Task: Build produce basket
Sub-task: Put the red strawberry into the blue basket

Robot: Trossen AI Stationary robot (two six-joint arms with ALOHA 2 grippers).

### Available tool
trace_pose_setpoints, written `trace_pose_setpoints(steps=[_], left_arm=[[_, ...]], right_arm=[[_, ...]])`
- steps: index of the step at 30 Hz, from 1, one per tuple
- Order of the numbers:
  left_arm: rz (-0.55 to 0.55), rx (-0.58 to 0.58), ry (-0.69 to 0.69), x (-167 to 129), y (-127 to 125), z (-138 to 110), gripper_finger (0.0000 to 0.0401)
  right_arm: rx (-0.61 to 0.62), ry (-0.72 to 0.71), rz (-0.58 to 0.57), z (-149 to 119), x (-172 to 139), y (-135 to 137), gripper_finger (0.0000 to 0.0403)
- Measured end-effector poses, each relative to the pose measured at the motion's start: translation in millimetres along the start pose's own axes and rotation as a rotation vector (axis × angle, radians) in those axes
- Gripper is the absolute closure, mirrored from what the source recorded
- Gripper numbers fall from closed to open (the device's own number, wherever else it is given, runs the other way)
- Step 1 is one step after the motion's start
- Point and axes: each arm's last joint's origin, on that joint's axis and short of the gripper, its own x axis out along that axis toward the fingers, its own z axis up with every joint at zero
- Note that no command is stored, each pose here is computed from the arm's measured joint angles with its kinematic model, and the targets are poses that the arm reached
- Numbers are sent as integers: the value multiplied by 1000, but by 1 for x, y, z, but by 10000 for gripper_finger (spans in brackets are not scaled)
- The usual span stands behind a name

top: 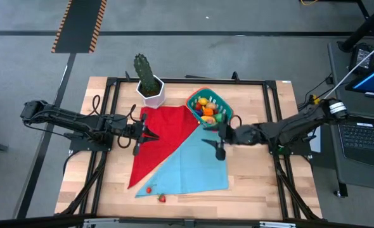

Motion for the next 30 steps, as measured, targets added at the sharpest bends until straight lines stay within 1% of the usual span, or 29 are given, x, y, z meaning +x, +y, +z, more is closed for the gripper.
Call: trace_pose_setpoints(steps=[4, 7, 10, 14, 21, 25, 30], left_arm=[[0, 0, 0, 0, 0, 0, 386], [0, 0, 0, 0, 0, 0, 391], [0, 0, 0, 0, 0, 0, 396], [0, 0, 0, 0, 0, 0, 400], [0, -2, -14, 0, 0, 1, 384], [0, -77, -22, 0, 0, 2, 374], [-16, -128, -21, 0, 0, 2, 365]], right_arm=[[6, -52, 69, -15, -8, 14, 177], [9, -70, 92, -25, -12, 18, 177], [38, -82, 95, -30, -13, 17, 177], [36, -74, 94, -32, -12, 17, 177], [7, -19, 85, -45, -3, 20, 177], [4, -15, 69, -50, 5, 18, 177], [-7, -56, 62, -49, 10, 17, 177]])
